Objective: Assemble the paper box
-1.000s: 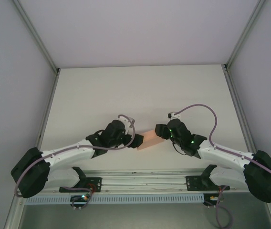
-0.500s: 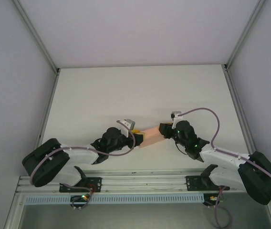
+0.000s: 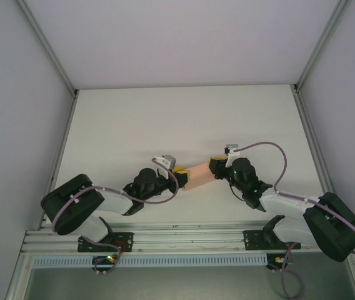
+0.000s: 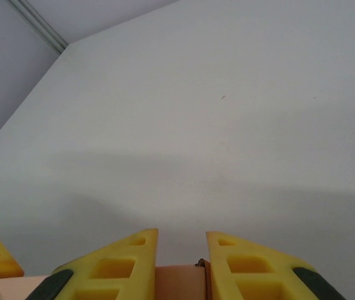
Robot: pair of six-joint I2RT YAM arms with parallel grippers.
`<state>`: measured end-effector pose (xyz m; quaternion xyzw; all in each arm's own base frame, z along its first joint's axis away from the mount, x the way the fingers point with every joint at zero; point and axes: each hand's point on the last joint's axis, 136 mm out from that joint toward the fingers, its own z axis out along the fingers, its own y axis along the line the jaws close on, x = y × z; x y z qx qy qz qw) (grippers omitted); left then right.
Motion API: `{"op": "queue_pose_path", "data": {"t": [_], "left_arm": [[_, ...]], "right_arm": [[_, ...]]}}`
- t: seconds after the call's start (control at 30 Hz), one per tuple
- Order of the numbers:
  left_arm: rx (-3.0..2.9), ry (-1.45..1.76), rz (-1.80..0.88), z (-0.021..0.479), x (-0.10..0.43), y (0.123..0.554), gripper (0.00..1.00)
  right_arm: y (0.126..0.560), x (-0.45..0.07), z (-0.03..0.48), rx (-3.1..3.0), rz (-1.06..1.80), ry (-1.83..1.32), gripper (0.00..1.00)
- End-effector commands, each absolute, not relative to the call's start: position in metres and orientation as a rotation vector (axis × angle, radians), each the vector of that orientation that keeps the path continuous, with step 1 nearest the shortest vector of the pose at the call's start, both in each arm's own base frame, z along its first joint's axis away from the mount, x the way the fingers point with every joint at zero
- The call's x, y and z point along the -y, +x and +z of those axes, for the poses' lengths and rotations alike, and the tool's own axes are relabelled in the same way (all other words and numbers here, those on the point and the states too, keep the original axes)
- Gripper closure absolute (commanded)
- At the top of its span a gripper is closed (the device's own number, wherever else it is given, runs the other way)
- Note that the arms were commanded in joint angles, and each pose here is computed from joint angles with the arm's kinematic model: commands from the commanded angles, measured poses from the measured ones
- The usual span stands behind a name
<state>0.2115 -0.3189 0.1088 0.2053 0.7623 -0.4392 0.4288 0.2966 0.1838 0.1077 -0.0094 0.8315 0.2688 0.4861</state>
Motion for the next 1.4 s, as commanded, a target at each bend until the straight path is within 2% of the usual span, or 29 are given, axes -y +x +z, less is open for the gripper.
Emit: {"op": "queue_pose_path", "data": {"t": [0.0, 0.03, 0.13, 0.2, 0.27, 0.4, 0.57, 0.63, 0.7, 0.73, 1.0, 1.1, 1.13, 1.37], "left_arm": [[-2.328, 0.612, -0.852, 0.011, 0.276, 0.18, 0.6], [-2.328, 0.604, -0.854, 0.018, 0.277, 0.182, 0.53], [-2.318, 0.594, -0.812, 0.043, 0.278, 0.19, 0.47], [-2.291, 0.585, -0.803, 0.063, 0.278, 0.195, 0.41], [-2.254, 0.57, -0.817, 0.082, 0.278, 0.197, 0.31], [-2.225, 0.536, -0.845, 0.1, 0.272, 0.198, 0.22], [-2.253, 0.544, -0.859, 0.089, 0.268, 0.191, 0.23], [-2.286, 0.54, -0.848, 0.078, 0.267, 0.19, 0.29], [-2.319, 0.546, -0.84, 0.067, 0.266, 0.188, 0.4], [-2.329, 0.554, -0.843, 0.064, 0.266, 0.186, 0.43], [-2.366, 0.581, -0.859, 0.045, 0.267, 0.179, 0.55], [-2.359, 0.588, -0.854, 0.048, 0.268, 0.181, 0.55], [-2.356, 0.597, -0.853, 0.049, 0.269, 0.181, 0.55], [-2.285, 0.606, -0.788, 0.087, 0.281, 0.204, 0.26]], "right_arm": [[0.249, -0.184, 0.034, -2.338, 0.62, -0.163, 0.92], [0.249, -0.182, 0.035, -2.34, 0.61, -0.154, 0.92], [0.251, -0.176, 0.038, -2.347, 0.567, -0.13, 0.92], [0.25, -0.172, 0.039, -2.352, 0.546, -0.122, 0.92], [0.25, -0.17, 0.04, -2.354, 0.541, -0.104, 0.92], [0.25, -0.17, 0.042, -2.353, 0.544, -0.091, 0.92], [0.251, -0.171, 0.043, -2.358, 0.549, -0.091, 0.91], [0.251, -0.171, 0.044, -2.357, 0.546, -0.089, 0.91], [0.251, -0.17, 0.044, -2.36, 0.539, -0.082, 0.91], [0.251, -0.169, 0.044, -2.361, 0.538, -0.082, 0.91], [0.25, -0.164, 0.041, -2.365, 0.512, -0.077, 0.93], [0.25, -0.165, 0.045, -2.361, 0.519, -0.08, 0.92], [0.25, -0.167, 0.048, -2.354, 0.525, -0.085, 0.9], [0.266, -0.171, 0.088, -2.302, 0.489, -0.132, 0.7]]}}
